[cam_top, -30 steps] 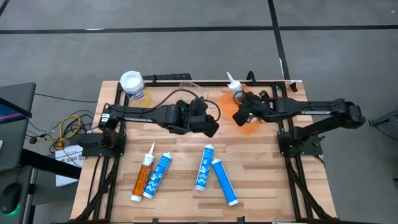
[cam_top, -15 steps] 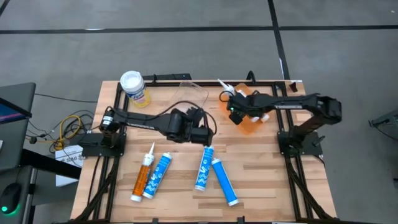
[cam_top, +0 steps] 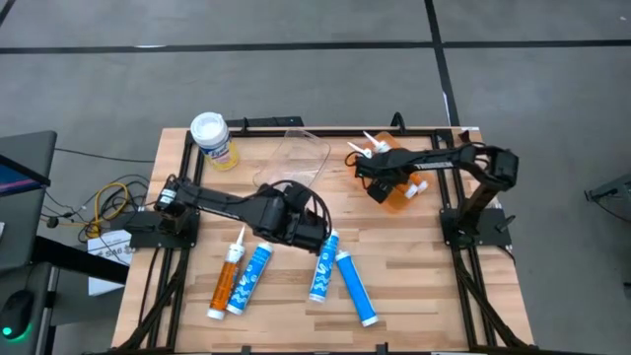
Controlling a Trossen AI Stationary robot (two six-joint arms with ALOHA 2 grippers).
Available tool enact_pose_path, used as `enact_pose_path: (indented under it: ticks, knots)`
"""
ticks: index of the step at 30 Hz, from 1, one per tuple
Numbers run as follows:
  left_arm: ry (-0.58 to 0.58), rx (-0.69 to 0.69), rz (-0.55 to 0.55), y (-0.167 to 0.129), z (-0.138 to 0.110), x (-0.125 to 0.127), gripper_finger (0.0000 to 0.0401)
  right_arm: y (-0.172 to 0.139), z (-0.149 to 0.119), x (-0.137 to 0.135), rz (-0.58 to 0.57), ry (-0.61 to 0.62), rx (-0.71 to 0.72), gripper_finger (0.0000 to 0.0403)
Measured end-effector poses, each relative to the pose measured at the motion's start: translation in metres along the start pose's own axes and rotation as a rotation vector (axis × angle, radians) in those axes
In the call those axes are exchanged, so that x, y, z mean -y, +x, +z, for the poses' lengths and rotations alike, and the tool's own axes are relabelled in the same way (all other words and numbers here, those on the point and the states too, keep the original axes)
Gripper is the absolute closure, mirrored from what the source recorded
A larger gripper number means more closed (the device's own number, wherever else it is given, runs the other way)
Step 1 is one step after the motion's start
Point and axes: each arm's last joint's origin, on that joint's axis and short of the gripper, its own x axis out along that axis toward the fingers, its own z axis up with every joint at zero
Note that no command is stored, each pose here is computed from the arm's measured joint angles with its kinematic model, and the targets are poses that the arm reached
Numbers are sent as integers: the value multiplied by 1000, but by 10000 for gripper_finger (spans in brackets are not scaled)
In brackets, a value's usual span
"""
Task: Pick & place silicon tubes, Sealant and Lysol wipes
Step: Put the right orange sealant into the orange bin
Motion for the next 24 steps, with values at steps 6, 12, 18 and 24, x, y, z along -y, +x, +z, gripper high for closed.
enact_pose_path:
  ticks: [6,12,18,24]
  knots:
    - [21,-27,-9,-4,-5,1,125,6,-1,-3,-3,-20,-42,173]
    - [30,-53,-5,-3,-6,0,125,0,-4,-2,-6,-27,-36,167]
    - [30,-58,-6,-4,-6,0,125,-3,-6,7,-15,-15,-51,168]
    - [30,-80,-14,-4,-7,0,125,-3,-8,12,-19,-6,-73,168]
